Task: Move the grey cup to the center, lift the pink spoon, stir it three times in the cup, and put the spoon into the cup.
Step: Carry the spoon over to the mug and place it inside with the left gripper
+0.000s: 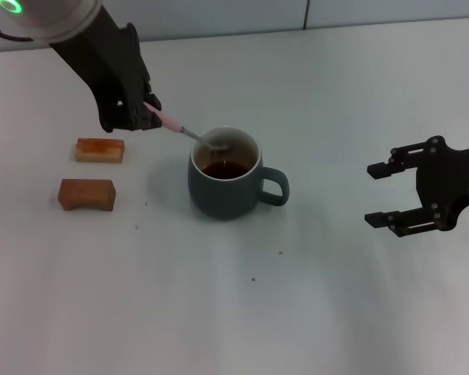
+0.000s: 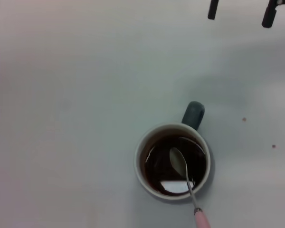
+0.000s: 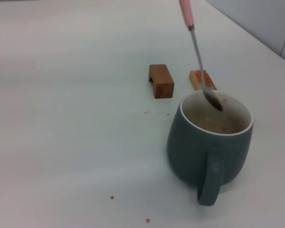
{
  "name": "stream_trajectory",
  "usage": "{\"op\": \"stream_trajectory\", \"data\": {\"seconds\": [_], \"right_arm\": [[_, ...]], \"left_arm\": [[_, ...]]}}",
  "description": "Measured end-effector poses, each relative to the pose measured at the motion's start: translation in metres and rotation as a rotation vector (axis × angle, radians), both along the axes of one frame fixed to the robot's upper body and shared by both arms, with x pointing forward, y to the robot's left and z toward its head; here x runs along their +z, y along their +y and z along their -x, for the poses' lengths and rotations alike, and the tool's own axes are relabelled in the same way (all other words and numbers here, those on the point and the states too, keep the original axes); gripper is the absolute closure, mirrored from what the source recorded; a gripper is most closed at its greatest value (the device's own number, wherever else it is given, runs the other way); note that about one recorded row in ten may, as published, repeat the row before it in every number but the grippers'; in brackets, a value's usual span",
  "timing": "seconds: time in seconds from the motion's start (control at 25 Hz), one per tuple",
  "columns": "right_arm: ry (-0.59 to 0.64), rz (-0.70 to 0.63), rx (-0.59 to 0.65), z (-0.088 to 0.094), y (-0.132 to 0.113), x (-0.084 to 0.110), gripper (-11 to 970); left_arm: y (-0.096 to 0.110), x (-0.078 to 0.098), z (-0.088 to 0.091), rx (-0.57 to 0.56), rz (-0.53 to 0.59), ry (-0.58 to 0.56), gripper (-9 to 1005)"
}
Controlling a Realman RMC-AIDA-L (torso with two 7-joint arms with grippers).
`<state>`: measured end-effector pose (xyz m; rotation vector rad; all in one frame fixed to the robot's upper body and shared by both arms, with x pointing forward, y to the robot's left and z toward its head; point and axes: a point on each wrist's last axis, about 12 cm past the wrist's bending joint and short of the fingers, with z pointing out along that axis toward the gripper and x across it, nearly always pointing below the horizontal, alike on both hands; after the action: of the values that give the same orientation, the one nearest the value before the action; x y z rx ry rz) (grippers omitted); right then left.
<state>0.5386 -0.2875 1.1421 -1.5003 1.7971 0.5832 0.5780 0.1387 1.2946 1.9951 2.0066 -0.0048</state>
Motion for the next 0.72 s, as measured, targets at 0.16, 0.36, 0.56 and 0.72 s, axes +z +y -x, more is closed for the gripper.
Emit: {"op": "stream_trajectory", "data": {"seconds": [0.16,0.36,0.56,0.72], "right_arm": [[0.004,-0.002,0.001,0.000,0.000,-0.001,255],[0.007,-0.003,0.006,0.000,0.002,-0.001,255],[0.007,-0.003,0.007,0.000,0.002,-0.002,255],[0.008,-0.003,0.007,0.000,0.002,-0.002,255]], "left_arm": [[-0.006,-0.003,0.001,-0.012,-0.032,-0.004,798],[-0.009,-0.003,0.001,-0.019,-0.039,-0.013,796],[-0.013,-0.005,0.002,-0.029,-0.045,-0.013,794],[-0.019,-0.009,0.000,-0.042,-0.047,-0.025,792]]}}
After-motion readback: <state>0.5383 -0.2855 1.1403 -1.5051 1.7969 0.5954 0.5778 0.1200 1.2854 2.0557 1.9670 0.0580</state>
